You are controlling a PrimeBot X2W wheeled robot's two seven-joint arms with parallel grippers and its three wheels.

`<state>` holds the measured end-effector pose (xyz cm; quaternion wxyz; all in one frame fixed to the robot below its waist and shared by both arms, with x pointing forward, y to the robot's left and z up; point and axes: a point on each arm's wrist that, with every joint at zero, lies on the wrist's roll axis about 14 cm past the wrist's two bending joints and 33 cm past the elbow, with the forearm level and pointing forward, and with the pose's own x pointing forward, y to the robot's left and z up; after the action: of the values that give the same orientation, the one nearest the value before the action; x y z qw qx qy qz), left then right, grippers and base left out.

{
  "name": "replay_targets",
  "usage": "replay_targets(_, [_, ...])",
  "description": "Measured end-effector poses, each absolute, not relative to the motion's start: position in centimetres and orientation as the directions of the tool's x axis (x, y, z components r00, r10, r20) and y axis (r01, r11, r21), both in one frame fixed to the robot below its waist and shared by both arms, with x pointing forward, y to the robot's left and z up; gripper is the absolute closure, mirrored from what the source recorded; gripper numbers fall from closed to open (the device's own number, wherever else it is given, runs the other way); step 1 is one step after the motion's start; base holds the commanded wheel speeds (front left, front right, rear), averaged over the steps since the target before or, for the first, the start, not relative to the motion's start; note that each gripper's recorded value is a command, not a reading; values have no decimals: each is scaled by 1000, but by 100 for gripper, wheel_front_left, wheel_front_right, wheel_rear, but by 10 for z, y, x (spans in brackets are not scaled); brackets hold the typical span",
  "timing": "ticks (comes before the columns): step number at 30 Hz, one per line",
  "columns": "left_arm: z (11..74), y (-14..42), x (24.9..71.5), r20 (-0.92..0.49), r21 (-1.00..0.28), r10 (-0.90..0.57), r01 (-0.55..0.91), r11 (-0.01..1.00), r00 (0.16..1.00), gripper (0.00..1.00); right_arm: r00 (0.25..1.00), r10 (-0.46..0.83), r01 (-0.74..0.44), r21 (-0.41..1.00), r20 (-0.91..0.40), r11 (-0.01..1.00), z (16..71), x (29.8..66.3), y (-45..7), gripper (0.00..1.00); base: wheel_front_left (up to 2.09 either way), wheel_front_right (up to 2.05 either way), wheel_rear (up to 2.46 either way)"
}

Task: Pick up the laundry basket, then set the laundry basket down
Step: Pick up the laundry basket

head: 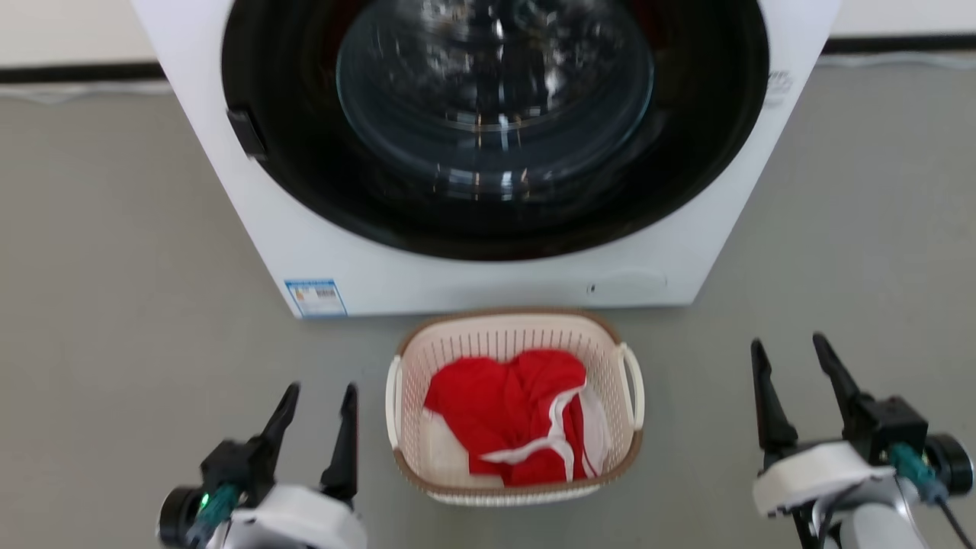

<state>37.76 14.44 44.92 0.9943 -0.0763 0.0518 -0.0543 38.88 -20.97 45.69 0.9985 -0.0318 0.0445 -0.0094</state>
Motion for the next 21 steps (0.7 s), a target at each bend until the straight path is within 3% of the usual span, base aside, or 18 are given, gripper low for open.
replay_targets(13, [383, 113, 444, -261, -211, -171, 117, 970, 950, 0, 953, -17, 1, -55, -303, 999, 376, 450, -209, 0, 0, 0, 0])
replay_targets(21, [305, 89, 470, -455, -232, -230, 135, 963, 860, 0, 886, -10, -14, -50, -464, 999, 308, 477, -206, 0, 0, 0, 0])
